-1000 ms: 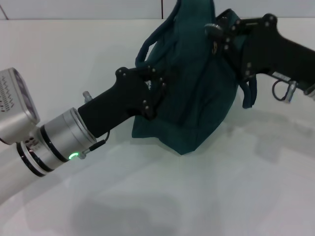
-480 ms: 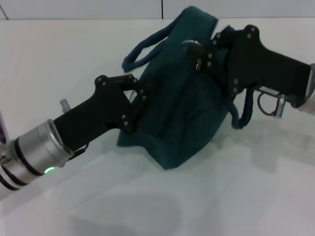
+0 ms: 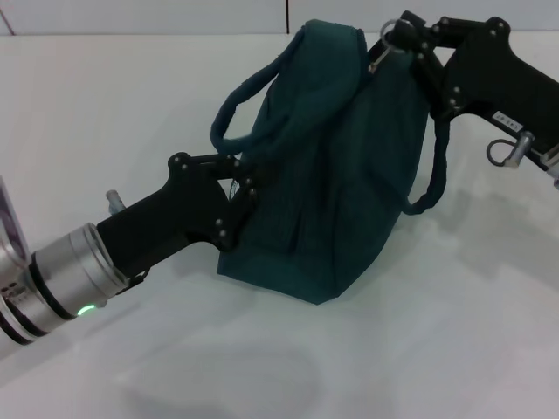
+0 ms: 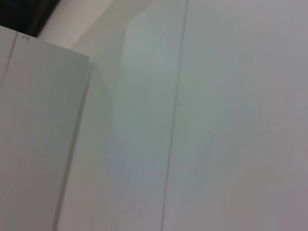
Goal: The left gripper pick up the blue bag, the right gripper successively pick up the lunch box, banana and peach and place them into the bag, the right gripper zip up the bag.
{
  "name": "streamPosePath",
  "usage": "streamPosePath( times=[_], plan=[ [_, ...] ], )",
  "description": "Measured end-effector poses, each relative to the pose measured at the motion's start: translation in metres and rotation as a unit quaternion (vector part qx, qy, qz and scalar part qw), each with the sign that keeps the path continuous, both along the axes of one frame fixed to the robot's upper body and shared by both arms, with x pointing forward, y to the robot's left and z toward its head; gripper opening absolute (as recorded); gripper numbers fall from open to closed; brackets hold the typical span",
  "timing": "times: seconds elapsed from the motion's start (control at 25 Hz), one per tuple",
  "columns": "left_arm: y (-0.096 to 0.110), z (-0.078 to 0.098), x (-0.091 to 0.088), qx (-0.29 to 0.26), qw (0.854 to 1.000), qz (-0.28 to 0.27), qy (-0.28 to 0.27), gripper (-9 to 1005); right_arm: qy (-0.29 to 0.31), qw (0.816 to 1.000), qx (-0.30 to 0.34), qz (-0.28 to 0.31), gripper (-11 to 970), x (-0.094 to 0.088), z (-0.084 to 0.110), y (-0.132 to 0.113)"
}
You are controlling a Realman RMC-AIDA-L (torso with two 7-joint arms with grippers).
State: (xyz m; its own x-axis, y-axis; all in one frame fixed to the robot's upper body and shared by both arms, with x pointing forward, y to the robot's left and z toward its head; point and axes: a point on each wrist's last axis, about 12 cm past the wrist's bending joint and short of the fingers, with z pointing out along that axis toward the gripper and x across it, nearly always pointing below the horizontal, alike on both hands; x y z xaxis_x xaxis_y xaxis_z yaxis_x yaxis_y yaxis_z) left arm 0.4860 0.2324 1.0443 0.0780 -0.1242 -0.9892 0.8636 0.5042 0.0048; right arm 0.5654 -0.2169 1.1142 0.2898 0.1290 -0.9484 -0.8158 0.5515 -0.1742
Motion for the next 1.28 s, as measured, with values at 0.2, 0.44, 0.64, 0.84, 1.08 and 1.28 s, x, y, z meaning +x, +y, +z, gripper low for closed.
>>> streamPosePath(
  times=[0.2,0.44,0.64,0.84,1.08,1.28],
  plan=[
    [0.003,0.0,0.001,0.005,1.0,0.0,-0.001,47,0.006,0.999,0.015,-0.037,19,0.0,-0.002,-0.015],
    [0.015,0.001,-0.001,0.01,1.0,0.013,-0.004,47,0.005,0.996,0.028,-0.084,19,0.0,-0.003,-0.035],
    [0.025,0.002,-0.007,0.006,0.999,0.033,-0.014,30,0.012,0.996,0.031,-0.085,18,-0.003,-0.007,-0.036],
    [0.016,0.004,-0.009,-0.029,0.996,0.07,-0.04,20,0.013,0.998,0.022,-0.061,18,-0.007,-0.01,-0.027],
    [-0.005,0.015,-0.002,-0.091,0.996,0.012,-0.016,63,0.011,0.998,0.022,-0.049,18,-0.006,-0.008,-0.021],
    [-0.026,0.041,0.032,-0.1,0.988,-0.105,0.052,179,0.009,0.999,0.022,-0.049,18,-0.006,-0.007,-0.021]
  ],
)
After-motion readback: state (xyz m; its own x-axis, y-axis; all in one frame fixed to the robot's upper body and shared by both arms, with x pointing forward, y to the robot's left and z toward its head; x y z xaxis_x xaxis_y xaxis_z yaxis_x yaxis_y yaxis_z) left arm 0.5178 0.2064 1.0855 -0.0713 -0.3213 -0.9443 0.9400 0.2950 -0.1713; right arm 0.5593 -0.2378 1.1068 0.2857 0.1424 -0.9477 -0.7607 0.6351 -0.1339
